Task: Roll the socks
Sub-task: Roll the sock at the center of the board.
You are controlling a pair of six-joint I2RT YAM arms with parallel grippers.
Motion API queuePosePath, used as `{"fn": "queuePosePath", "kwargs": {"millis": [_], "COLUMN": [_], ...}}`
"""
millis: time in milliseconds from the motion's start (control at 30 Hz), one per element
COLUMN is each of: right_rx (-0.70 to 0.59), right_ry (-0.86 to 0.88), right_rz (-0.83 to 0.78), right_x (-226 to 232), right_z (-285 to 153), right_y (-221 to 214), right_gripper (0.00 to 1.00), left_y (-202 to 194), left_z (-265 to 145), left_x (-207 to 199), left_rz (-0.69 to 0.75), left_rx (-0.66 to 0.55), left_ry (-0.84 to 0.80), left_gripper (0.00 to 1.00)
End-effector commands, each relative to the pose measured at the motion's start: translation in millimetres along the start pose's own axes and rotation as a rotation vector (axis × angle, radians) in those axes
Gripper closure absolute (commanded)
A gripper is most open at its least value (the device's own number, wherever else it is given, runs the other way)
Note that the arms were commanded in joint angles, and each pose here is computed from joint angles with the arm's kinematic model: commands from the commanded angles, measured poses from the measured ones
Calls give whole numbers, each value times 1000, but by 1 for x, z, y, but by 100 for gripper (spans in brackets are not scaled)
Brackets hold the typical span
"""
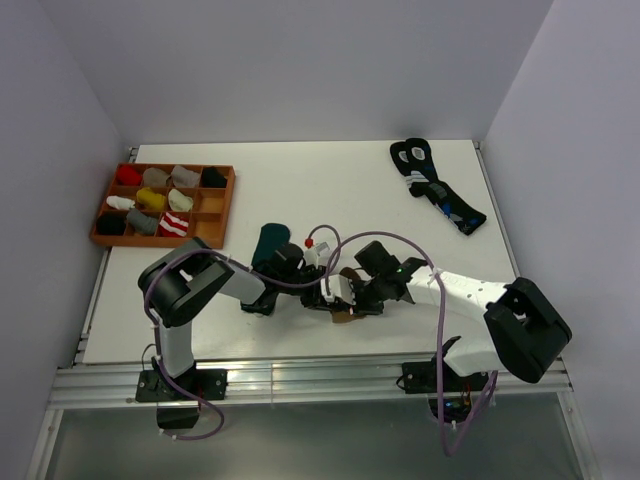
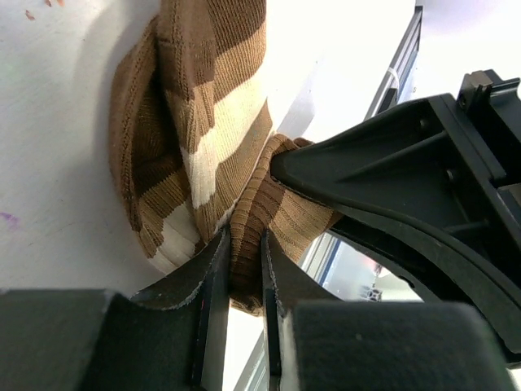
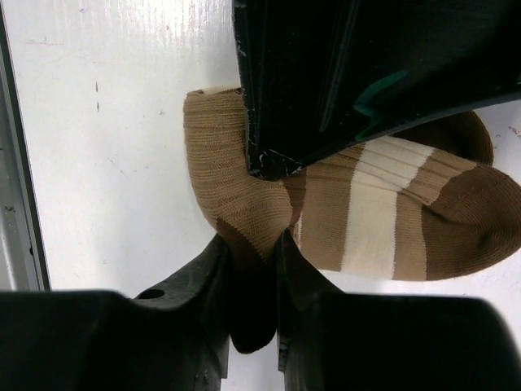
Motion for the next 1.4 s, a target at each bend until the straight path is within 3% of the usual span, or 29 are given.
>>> {"fn": "queuePosePath", "kwargs": {"millis": [0, 333, 700, 933, 1367], "right_rx": [37, 86, 106, 128, 128], "right_ry": [-30, -18, -12, 12, 208], "right_rz": [18, 69, 111, 137, 258], "right_x": [-7, -3, 1, 2, -18], "right_z": [6, 2, -1, 0, -1], "right_y": [-3, -8, -10, -14, -5], "right_gripper": [85, 92, 93, 93, 96], "left_y": [-23, 5, 24, 24, -4], "left_z": [-5, -14, -27, -36, -74], "left_x": [59, 29, 4, -4, -13], "left_rz": [-85, -62, -13, 39, 191], "left_rx": [22, -184, -365, -413, -500], "left_ry": [248, 177, 0, -54, -113], "left_gripper": [95, 67, 63, 60, 63]}}
Point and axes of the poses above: each gripper's point midway between its finger pads, its own z axis out along the fingers, its own x axis along the line the jaws close on, y = z × x, the point moved 6 cm from there along -z, back along the fingers, and after that the axes turned 10 degrees about -z, right-handed, at the moved point
